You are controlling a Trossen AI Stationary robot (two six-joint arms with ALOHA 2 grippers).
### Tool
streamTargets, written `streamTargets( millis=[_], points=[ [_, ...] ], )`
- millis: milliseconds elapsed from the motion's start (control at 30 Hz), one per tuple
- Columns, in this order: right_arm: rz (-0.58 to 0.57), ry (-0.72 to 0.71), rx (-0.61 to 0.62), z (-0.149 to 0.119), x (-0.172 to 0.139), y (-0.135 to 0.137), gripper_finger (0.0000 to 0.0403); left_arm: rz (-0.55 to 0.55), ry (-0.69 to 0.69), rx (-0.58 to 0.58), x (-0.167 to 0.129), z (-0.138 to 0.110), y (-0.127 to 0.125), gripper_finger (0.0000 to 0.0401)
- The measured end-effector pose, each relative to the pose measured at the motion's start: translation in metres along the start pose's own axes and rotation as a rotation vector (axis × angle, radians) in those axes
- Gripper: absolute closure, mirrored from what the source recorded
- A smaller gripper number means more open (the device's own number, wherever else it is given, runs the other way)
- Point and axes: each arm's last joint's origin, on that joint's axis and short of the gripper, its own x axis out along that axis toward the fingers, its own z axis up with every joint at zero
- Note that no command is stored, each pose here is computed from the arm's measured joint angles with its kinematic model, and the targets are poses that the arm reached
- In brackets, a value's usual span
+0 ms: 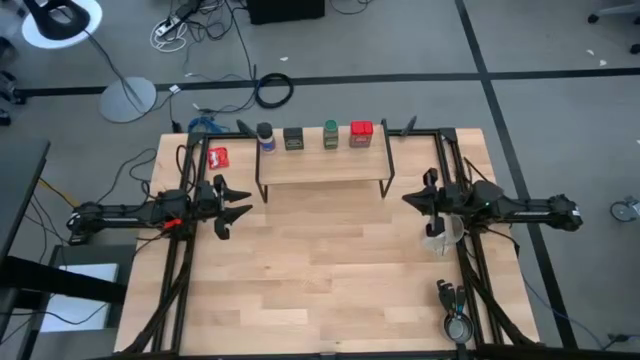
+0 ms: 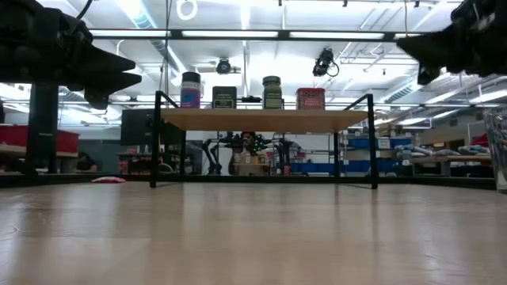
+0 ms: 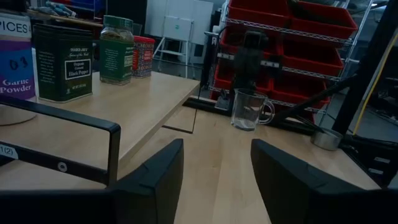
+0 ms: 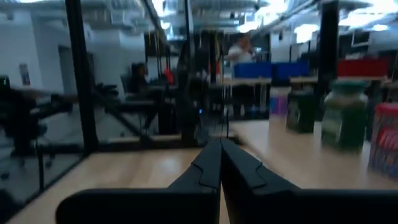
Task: Shelf spices
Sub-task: Remove the red seasoning can from the shelf
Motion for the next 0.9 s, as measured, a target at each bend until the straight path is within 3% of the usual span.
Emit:
streamTargets(
  millis=[133,367,533,767,900],
  points=[
    [0.002,-0.109,0.022,0.027,0.000,0.000,0.0396,0.000,-0.001,0.000,0.000,0.000,0.000,0.0210],
    [-0.055,-0.159,0.038,0.075,0.007,0.000,0.0396,0.000,-0.001,0.000,0.000,0.000,0.000,0.0210],
    [-0.161,-0.141,0.043,0.117,0.029,-0.002,0.0396,0.000,0.000,0.000,0.000,0.000,0.000,0.0210],
    [-0.178,-0.189,-0.054,0.186,0.065,0.001,0.0396,0.000,-0.001,0.000,0.000,0.000,0.000,0.0210],
    [-0.181,-0.229,-0.033,0.217,0.082,0.001,0.0396,0.000,-0.001,0.000,0.000,0.000,0.000,0.0210]
  ],
)
